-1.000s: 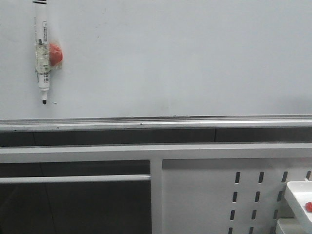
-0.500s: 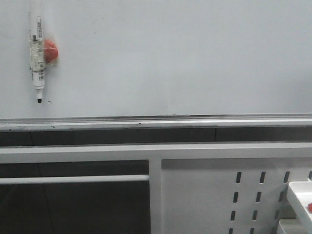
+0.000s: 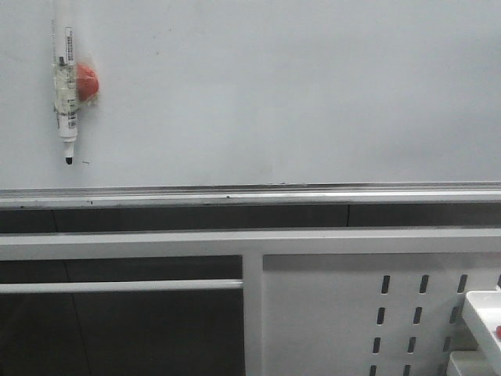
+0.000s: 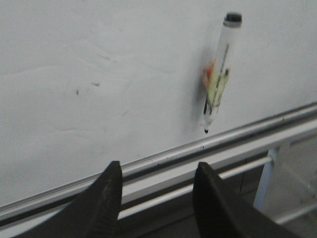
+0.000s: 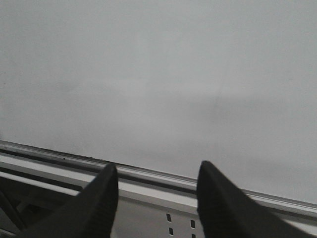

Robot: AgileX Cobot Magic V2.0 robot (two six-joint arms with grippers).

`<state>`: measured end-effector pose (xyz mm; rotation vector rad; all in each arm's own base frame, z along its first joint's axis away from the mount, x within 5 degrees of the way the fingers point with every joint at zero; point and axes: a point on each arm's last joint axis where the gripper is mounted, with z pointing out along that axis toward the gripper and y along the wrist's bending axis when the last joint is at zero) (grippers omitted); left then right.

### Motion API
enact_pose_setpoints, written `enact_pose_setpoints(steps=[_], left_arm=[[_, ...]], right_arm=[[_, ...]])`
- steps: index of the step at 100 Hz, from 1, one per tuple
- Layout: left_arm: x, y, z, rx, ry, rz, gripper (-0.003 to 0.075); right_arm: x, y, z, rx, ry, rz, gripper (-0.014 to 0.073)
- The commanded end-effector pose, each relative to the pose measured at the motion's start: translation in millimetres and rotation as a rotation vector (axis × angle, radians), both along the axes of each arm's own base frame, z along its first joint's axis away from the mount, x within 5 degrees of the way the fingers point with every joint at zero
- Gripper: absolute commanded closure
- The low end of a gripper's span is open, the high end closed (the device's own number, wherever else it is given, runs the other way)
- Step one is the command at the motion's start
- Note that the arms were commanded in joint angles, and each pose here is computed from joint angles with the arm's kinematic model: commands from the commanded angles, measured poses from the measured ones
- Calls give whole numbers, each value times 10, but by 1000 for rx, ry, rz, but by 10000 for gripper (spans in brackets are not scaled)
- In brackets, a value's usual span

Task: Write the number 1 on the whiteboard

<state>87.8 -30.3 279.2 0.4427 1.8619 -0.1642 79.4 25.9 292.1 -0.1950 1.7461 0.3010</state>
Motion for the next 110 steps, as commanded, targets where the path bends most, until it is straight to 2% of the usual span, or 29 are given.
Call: enact_pose_setpoints(steps=[1,17,40,55,74,98,110], left_arm=[[99,-13,106,19,-37,-8,407],[212,-80,110,-89,-18,-16,402],[347,-234,61,-90,1,-90,398],[469,-411,32,-89,-28,-134,364],[664,-589,-18,-188,-61,-36,327],[822,-869,-263,-113,-15,-35,328],[914,-912,-264,-206,-24,51,328]], right_arm=[[43,19,174,3,-94,8,266],[47,23,188,8,-108,9,266],[47,23,188,8,-108,9,266],[47,23,188,8,-108,9,266],[46,21,175,3,-94,8,266],[46,18,157,-3,-76,6,266],[45,17,150,-6,-68,5,266]])
